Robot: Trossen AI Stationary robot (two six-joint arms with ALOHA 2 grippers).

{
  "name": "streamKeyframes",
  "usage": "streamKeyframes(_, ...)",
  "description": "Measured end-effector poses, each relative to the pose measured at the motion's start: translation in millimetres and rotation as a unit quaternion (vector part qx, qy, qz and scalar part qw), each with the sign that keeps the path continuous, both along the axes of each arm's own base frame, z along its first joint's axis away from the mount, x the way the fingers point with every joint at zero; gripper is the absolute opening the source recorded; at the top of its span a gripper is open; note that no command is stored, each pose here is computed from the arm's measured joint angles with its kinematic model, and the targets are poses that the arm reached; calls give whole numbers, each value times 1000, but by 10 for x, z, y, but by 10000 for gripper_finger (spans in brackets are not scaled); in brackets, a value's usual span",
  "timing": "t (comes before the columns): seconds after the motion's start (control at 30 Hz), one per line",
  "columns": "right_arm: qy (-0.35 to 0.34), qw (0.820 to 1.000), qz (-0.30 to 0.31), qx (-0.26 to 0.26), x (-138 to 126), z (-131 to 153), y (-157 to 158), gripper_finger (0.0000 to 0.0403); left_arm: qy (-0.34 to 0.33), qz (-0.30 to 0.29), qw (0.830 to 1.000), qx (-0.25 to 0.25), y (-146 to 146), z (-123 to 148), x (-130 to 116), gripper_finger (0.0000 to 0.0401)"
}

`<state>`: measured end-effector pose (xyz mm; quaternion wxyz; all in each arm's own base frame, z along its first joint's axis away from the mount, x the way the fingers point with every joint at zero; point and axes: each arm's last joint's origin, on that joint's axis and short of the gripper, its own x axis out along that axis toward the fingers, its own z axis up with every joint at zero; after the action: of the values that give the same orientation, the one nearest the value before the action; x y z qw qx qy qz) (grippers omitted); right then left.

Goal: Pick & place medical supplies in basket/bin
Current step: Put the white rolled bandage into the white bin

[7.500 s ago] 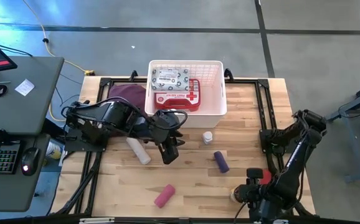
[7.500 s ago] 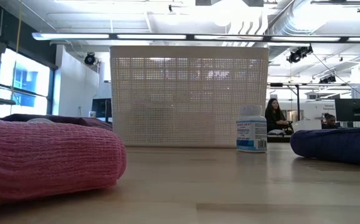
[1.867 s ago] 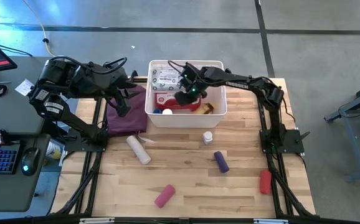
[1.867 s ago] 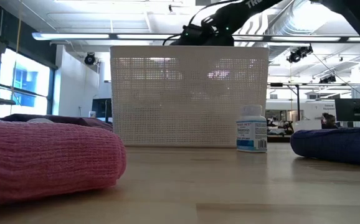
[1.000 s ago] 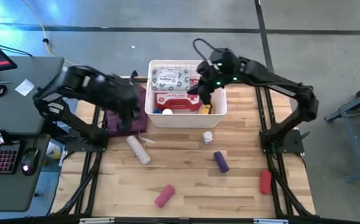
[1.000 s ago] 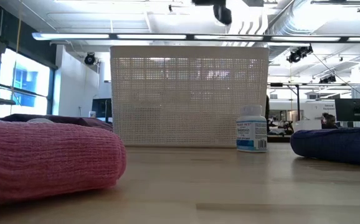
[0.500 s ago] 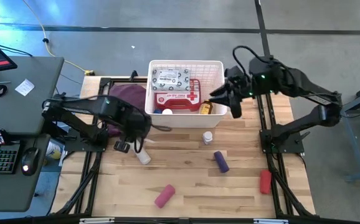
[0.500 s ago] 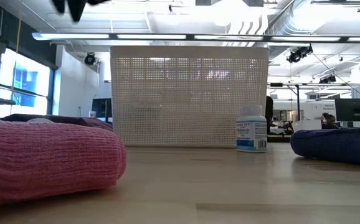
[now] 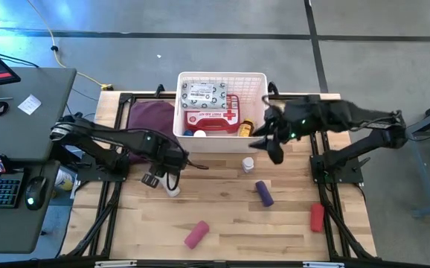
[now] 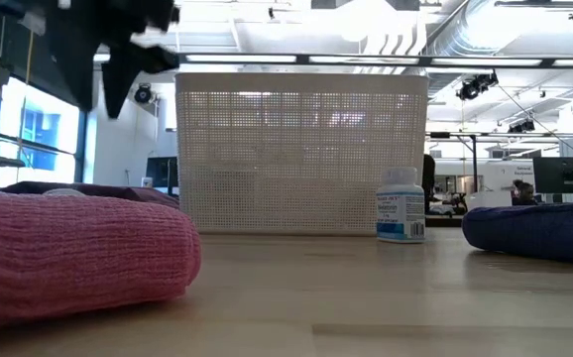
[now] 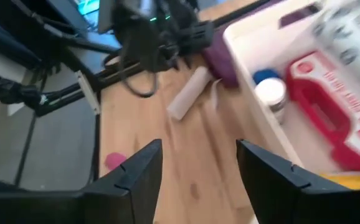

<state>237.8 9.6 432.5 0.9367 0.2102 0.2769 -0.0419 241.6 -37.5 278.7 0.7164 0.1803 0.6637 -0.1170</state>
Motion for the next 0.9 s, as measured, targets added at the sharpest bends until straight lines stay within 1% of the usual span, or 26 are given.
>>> streamKeyframes(0.07,4,1000,4,13,42,-92,58,197,14,-3,1000,1,3,-113,-25,176)
streamKeyframes(0.13,7,1000,4,27,80,-175,108,197,31,-3,999,4,9,-238,-62,190)
streamKeyframes(0.3,-9,998,4,57,164,-305,203,200,62,-3,998,8,24,-529,-152,248)
streamKeyframes(0.47,-22,997,-7,72,185,-314,250,200,60,-1,998,7,29,-706,-186,311)
streamKeyframes(0.57,-30,997,-10,77,172,-291,265,201,50,0,999,5,29,-772,-183,339)
streamKeyframes(0.63,-33,996,-12,84,168,-281,272,201,38,0,999,3,27,-819,-173,349)
streamKeyframes(0.73,-37,994,-15,100,156,-263,274,200,21,-7,1000,0,25,-902,-166,350)
streamKeyframes(0.9,-39,993,-21,112,157,-257,275,202,27,-13,1000,-5,33,-1057,-232,332)
